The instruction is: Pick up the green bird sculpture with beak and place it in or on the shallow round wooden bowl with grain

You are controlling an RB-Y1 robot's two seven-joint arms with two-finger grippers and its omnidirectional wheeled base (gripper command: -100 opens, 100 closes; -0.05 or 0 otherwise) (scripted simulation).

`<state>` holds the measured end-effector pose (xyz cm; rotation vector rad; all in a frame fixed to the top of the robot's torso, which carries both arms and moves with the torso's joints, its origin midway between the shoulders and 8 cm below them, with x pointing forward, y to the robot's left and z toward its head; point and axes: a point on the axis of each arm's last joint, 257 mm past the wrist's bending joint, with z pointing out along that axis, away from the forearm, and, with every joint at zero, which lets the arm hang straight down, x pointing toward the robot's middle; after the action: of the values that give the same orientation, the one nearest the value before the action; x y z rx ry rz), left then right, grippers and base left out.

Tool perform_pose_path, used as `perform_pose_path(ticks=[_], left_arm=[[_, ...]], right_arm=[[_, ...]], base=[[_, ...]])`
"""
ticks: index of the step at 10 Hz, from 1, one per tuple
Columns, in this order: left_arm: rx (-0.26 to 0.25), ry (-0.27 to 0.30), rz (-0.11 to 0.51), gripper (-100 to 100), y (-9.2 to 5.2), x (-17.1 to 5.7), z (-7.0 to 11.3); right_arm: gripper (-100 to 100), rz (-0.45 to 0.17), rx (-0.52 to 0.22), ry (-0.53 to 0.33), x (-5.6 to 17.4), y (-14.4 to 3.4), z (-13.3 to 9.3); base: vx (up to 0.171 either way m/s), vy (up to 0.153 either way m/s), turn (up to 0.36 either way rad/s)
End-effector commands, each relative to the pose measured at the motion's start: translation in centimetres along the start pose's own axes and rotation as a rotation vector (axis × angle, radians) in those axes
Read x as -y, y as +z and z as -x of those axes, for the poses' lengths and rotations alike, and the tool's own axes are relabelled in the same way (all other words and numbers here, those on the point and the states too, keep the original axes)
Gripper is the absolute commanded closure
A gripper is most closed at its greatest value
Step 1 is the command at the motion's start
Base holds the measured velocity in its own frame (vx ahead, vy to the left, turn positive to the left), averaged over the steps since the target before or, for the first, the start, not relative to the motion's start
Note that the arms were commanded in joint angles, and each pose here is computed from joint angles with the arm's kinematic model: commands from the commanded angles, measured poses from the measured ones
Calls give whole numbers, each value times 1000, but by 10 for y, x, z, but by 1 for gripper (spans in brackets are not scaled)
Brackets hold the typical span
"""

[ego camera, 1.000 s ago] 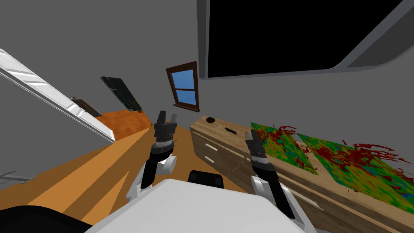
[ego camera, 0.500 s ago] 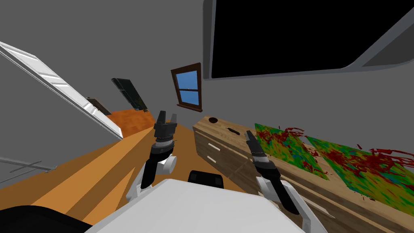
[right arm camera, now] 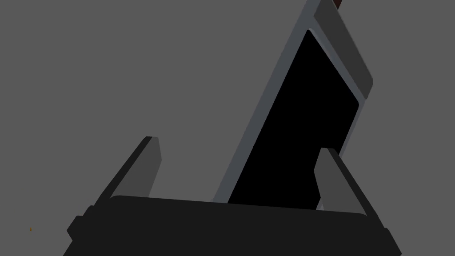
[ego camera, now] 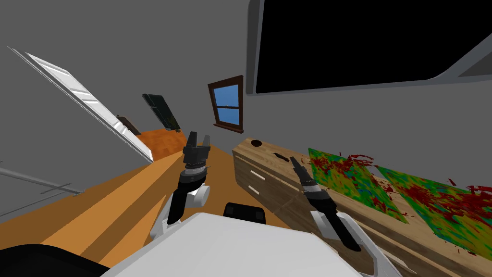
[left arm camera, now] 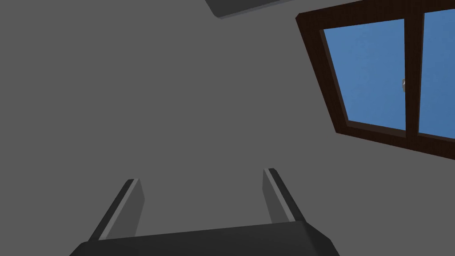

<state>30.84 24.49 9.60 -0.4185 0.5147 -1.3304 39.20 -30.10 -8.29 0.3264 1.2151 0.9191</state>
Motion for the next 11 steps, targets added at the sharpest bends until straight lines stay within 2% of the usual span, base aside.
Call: perform_pose_path(ticks=[1, 3, 4, 6, 7, 8, 9, 11], left_arm=[[0, 0, 0, 0, 0, 0, 0], [0, 0, 0, 0, 0, 0, 0], [0, 0, 0, 0, 0, 0, 0], [0, 0, 0, 0, 0, 0, 0], [0, 0, 0, 0, 0, 0, 0], [0, 0, 0, 0, 0, 0, 0], [0, 0, 0, 0, 0, 0, 0], [0, 0, 0, 0, 0, 0, 0]], right_arm=[[-100, -7, -24, -34, 7, 0, 0], [-100, -44, -95, -146, 33, -3, -2], [-100, -41, -104, -155, 33, -3, -2], [-100, -87, -176, -269, 63, -10, -3], [-100, -83, -188, -281, 63, -10, -2], [-100, -107, -227, -342, 79, -14, 0], [-100, -106, -230, -345, 79, -14, 0], [-100, -148, -307, -466, 109, -23, 4]], base=[[1, 31, 34], [8, 54, 121], [10, 51, 29], [16, 63, 91], [27, 55, 75], [26, 50, 107], [20, 36, 35], [29, 59, 118]])
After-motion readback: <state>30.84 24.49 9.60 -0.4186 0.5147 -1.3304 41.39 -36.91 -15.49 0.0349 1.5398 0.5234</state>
